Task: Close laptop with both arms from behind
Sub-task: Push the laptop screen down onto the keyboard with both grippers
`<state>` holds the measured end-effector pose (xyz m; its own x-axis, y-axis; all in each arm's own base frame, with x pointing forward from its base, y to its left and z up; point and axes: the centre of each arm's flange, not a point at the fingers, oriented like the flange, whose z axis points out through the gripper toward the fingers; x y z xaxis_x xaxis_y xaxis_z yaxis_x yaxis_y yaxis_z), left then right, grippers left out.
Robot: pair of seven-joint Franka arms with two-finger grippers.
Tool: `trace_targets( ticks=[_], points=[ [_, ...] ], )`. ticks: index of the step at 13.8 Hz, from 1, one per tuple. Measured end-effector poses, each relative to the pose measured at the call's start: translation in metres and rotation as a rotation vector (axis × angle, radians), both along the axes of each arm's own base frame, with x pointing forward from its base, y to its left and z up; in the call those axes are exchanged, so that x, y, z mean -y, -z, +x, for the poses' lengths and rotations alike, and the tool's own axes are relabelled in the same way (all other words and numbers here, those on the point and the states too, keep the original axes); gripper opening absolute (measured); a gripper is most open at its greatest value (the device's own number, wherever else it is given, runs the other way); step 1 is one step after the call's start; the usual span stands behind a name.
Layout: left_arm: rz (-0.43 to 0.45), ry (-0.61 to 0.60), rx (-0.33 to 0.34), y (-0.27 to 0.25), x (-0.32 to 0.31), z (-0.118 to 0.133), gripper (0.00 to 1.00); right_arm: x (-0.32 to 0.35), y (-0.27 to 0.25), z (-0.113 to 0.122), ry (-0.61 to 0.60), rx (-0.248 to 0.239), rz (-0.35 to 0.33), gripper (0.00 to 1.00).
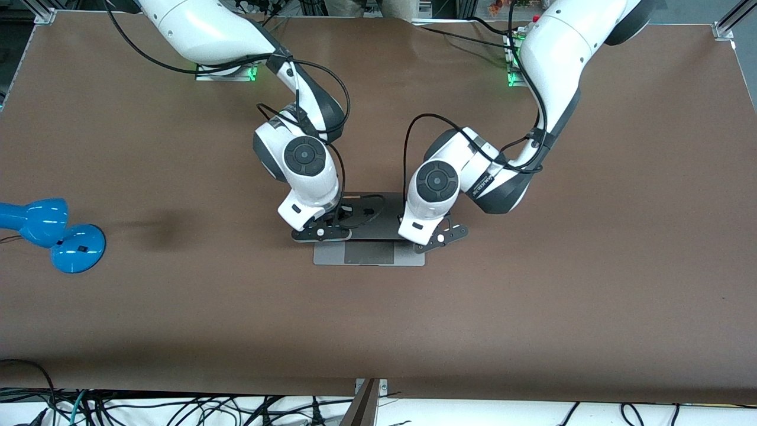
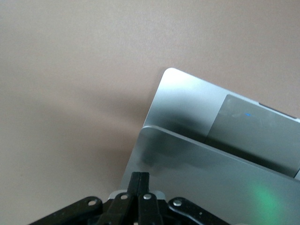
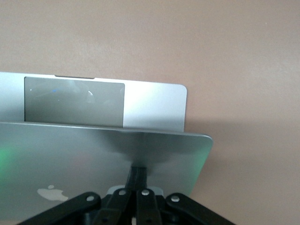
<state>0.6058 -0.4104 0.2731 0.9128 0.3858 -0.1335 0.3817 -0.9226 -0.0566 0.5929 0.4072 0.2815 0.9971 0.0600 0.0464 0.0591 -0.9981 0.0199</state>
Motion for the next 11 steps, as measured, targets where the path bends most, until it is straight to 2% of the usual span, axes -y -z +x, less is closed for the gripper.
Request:
trace_targets(
  ticks=[4, 11],
  points=[
    [0.018, 0.002, 0.021, 0.018, 0.004, 0.005, 0.01, 0.003, 0.03, 0.008, 0.005, 0.022, 0.024, 0.01],
    [-0.009, -0.016, 0.061, 0.049, 0.004, 0.018, 0.01, 0.006, 0.074, 0.012, -0.013, 0.047, 0.026, 0.01]
  ],
)
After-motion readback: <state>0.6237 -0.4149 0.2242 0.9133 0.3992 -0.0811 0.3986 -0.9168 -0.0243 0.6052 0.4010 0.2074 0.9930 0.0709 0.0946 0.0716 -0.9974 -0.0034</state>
